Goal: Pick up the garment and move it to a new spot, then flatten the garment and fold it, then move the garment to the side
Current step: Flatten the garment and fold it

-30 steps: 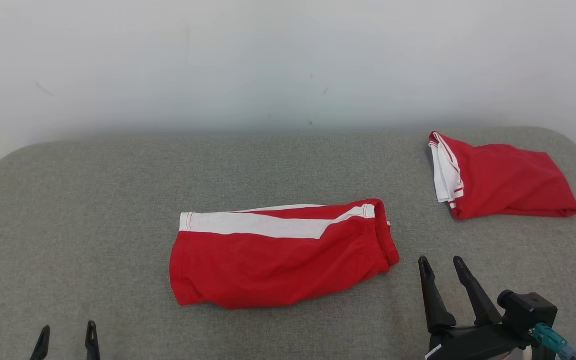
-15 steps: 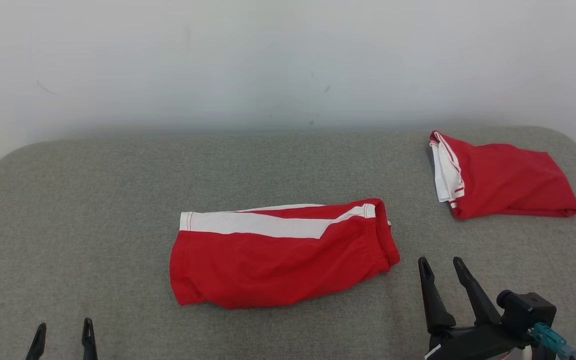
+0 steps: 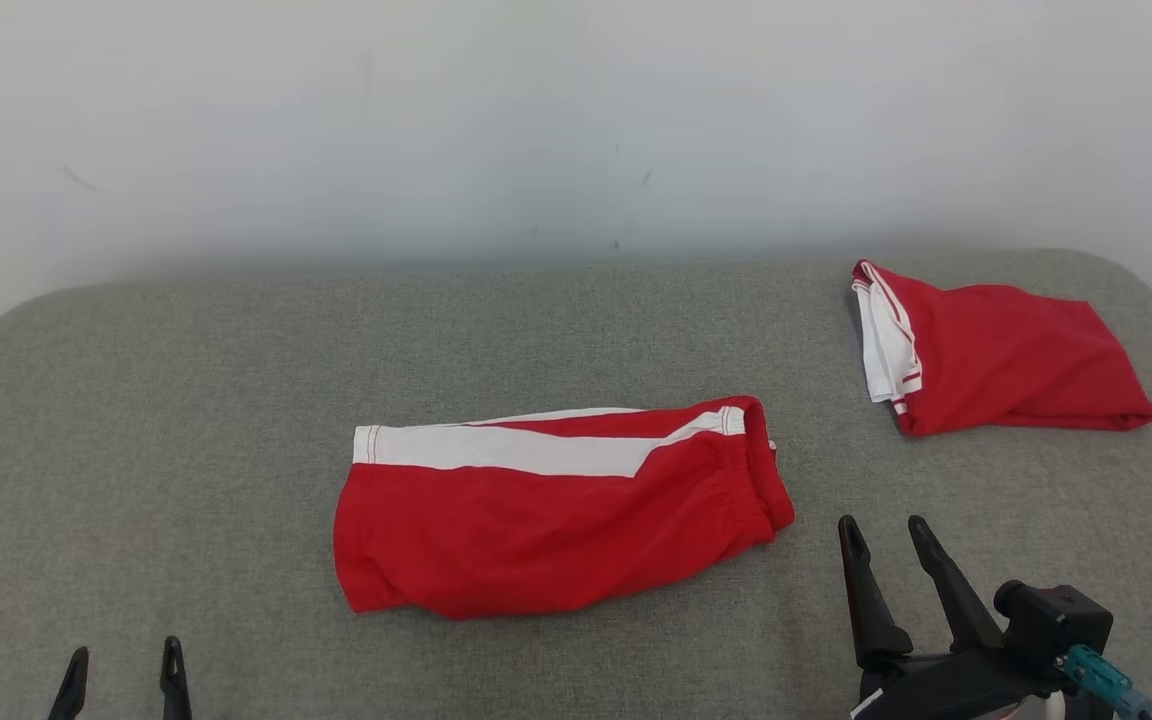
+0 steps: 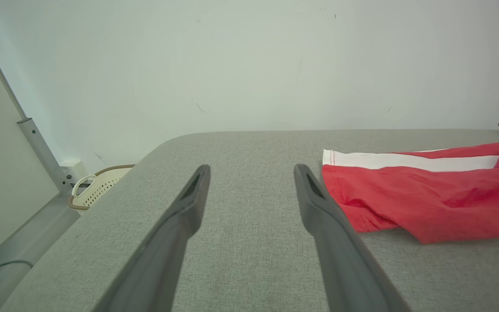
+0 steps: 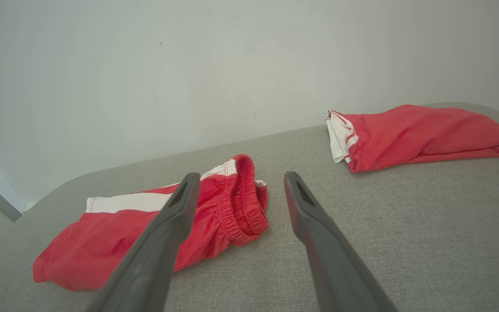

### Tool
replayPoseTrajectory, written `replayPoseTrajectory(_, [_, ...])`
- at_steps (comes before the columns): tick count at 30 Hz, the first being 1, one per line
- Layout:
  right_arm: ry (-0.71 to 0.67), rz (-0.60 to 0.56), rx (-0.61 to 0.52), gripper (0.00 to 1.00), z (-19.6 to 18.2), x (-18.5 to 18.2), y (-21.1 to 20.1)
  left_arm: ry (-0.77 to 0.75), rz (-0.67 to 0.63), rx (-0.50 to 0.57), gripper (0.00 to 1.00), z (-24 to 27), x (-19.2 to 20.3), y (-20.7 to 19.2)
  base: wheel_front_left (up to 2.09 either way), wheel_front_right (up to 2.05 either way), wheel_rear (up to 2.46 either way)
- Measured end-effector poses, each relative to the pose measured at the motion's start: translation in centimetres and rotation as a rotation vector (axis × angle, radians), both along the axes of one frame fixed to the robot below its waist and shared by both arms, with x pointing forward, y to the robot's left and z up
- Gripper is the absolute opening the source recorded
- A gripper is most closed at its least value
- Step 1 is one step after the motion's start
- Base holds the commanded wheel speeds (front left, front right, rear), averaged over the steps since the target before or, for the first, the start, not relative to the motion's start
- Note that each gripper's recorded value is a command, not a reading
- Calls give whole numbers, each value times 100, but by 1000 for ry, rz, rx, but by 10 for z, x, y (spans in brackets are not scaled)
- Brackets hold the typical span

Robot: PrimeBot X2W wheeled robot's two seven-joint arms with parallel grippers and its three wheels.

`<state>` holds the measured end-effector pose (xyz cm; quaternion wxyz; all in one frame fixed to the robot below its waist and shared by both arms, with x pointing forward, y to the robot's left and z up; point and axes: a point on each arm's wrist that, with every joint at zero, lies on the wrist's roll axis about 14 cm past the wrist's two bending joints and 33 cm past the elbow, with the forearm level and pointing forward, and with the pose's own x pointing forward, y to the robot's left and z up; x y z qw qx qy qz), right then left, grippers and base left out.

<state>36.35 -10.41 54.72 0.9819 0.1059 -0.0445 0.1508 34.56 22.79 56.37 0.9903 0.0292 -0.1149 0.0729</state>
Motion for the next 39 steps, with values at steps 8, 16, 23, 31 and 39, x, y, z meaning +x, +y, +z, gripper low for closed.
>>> replayPoseTrajectory(8, [4,-10,-1,100,-1,0,-3,5,1,-1,100,-1,0,0,0,0,0])
replayPoseTrajectory(16, [6,12,-47,100,1,7,0,12,0,-11,100,-4,-1,-1,0,0,0])
replayPoseTrajectory(23, [-1,42,-104,100,6,29,5,20,-12,-17,100,-7,0,-4,0,0,0])
replayPoseTrajectory(31, [51,67,-185,100,-1,72,12,40,-7,-28,100,-13,1,-3,0,0,0])
replayPoseTrajectory(39, [172,74,-242,100,-31,111,16,65,10,-35,100,-21,4,4,0,0,0])
